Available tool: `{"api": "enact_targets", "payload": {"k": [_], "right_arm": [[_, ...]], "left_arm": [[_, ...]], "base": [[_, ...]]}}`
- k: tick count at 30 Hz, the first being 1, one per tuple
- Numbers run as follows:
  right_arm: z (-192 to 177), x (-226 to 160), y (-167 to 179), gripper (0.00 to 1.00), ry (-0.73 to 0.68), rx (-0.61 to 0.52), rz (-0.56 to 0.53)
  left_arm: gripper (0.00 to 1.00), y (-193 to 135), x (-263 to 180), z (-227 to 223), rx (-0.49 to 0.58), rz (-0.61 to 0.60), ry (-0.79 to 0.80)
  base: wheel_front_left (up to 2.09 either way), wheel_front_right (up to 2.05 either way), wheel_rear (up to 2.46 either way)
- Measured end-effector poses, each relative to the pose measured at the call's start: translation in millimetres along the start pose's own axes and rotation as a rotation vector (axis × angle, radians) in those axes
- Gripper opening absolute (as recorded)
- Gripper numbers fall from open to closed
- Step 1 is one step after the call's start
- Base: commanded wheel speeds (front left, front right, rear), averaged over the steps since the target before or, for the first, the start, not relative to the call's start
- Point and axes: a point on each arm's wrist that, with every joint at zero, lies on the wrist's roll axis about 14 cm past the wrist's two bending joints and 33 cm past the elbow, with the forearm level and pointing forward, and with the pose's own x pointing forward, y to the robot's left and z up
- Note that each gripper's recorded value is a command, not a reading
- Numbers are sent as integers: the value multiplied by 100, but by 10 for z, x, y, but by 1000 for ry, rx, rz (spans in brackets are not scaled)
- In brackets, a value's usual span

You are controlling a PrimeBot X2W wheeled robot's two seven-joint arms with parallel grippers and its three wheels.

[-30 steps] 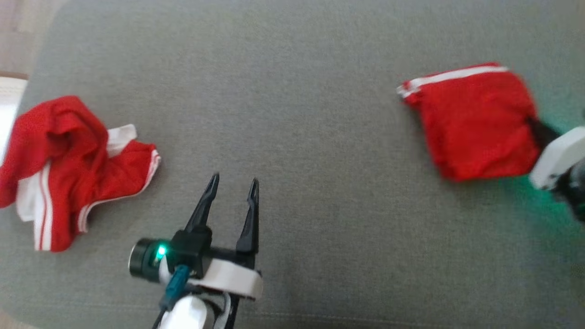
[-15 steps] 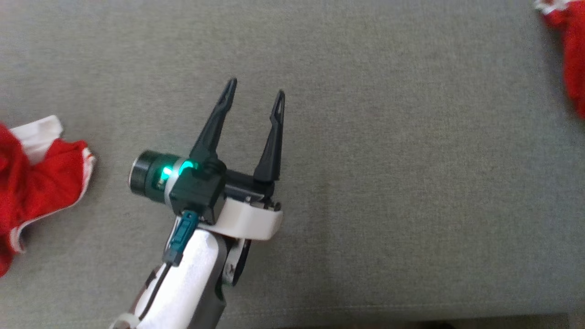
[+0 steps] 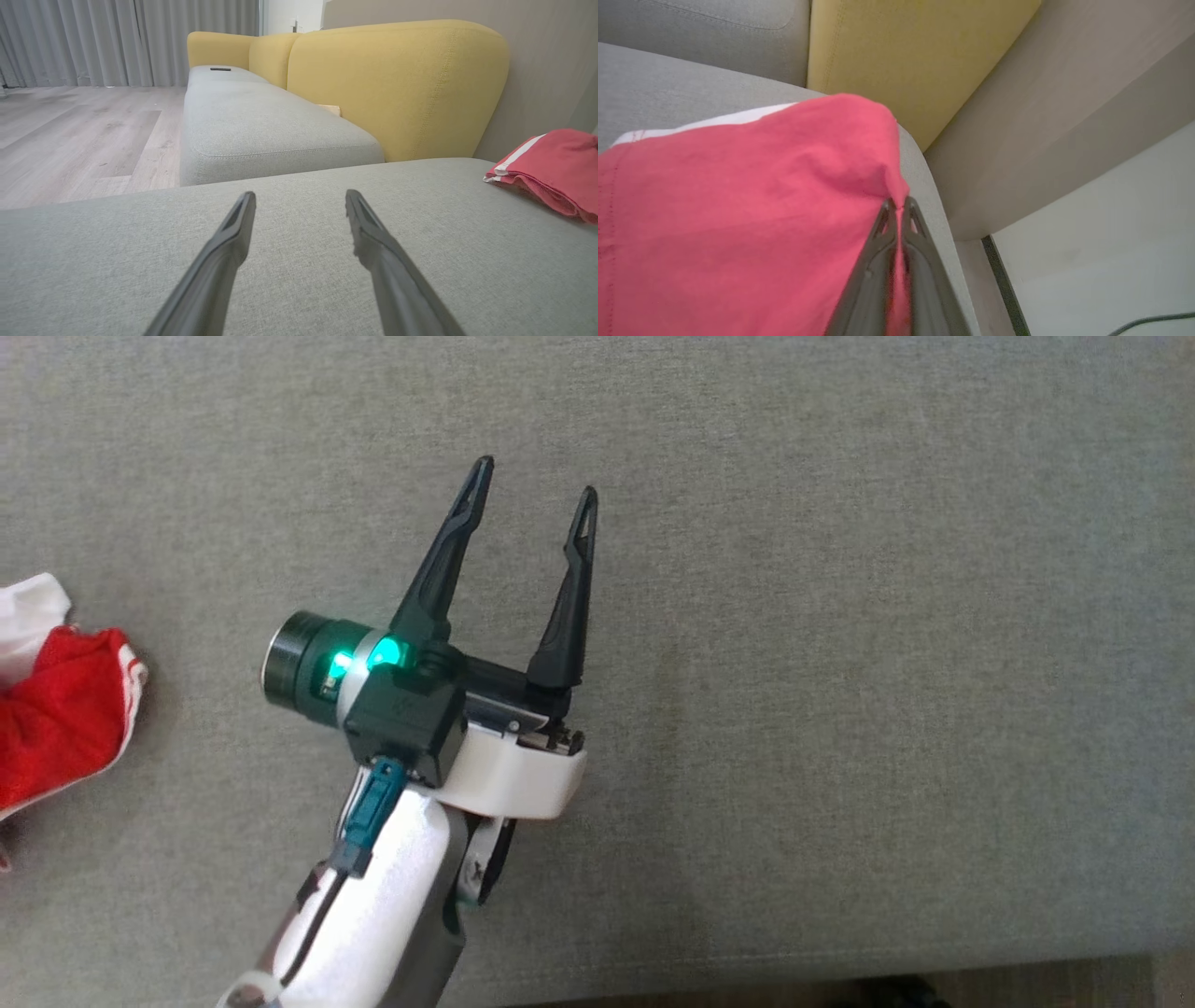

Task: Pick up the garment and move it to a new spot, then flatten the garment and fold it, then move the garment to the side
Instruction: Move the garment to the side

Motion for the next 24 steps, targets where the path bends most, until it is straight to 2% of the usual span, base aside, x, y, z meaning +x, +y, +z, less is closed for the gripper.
{"api": "enact_targets", "payload": {"k": [4, 6, 14, 18, 24], "right_arm": [[54, -4, -54, 100, -25, 10, -36], [93, -9, 52, 100, -38, 26, -24], [433, -259, 1081, 100, -151, 185, 168], [537, -591, 1531, 100, -206, 265, 269], [856, -1250, 1984, 100, -370, 433, 398]], "left_arm": [[100, 42, -24, 81, 18, 13, -13], [100, 67, -52, 143, 28, 23, -22], [100, 290, -477, 150, 50, 146, 49], [100, 382, -760, 133, 63, 196, 91], [100, 503, -1103, 320, 66, 261, 69]], "base": [[0, 0, 0], [0, 0, 0], [0, 0, 0], [0, 0, 0], [0, 0, 0]]}}
